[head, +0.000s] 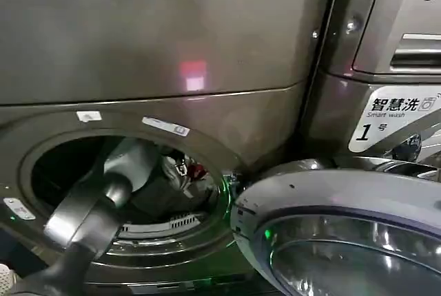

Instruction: Grasp the clothes from the dryer.

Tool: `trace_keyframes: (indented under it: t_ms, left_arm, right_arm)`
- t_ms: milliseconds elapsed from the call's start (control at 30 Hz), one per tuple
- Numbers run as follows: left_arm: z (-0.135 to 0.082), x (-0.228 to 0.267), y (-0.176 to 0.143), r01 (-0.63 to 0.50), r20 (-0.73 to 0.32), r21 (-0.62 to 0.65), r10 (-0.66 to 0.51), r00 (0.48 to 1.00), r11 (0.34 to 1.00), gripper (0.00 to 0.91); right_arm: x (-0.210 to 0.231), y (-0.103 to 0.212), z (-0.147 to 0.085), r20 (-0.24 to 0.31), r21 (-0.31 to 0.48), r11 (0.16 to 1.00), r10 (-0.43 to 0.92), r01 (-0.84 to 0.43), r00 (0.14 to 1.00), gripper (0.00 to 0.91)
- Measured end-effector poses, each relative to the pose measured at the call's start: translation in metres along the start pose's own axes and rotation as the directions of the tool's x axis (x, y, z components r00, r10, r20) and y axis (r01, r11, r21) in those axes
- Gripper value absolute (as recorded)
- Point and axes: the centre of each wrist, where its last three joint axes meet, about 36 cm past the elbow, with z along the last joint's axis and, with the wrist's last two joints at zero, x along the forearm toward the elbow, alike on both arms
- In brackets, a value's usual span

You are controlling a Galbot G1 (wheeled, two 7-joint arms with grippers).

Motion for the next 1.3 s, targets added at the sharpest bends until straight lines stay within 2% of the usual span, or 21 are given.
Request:
trace_keyframes:
  t_ms: [533, 800, 1067, 1300]
  left_arm:
    - [0.004, 0.0, 0.0, -0.022, 0.012, 0.008, 0.022, 1.0, 1.0, 0.0]
    - [0.002, -0.004, -0.004, -0.01, 0.078, 0.049, 0.006, 0.997, 0.999, 0.0]
    - [0.011, -0.008, -0.013, 0.114, 0.227, 0.191, -0.157, 0.961, 0.975, 0.0]
    - [0.022, -0.008, -0.025, 0.27, 0.323, 0.379, -0.4, 0.858, 0.885, 0.0]
  right_arm:
    - [0.0, -0.002, 0.002, -0.004, -0.002, 1.0, 0.005, -0.005, 1.0, 0.907]
    - [0.002, -0.004, 0.003, -0.006, -0.002, 1.0, 0.008, -0.008, 1.0, 0.907]
    - [0.004, 0.001, 0.003, -0.004, -0.006, 1.0, -0.002, 0.002, 1.0, 0.907]
    - [0.004, 0.006, 0.007, -0.005, -0.017, 1.0, -0.012, 0.012, 1.0, 0.907]
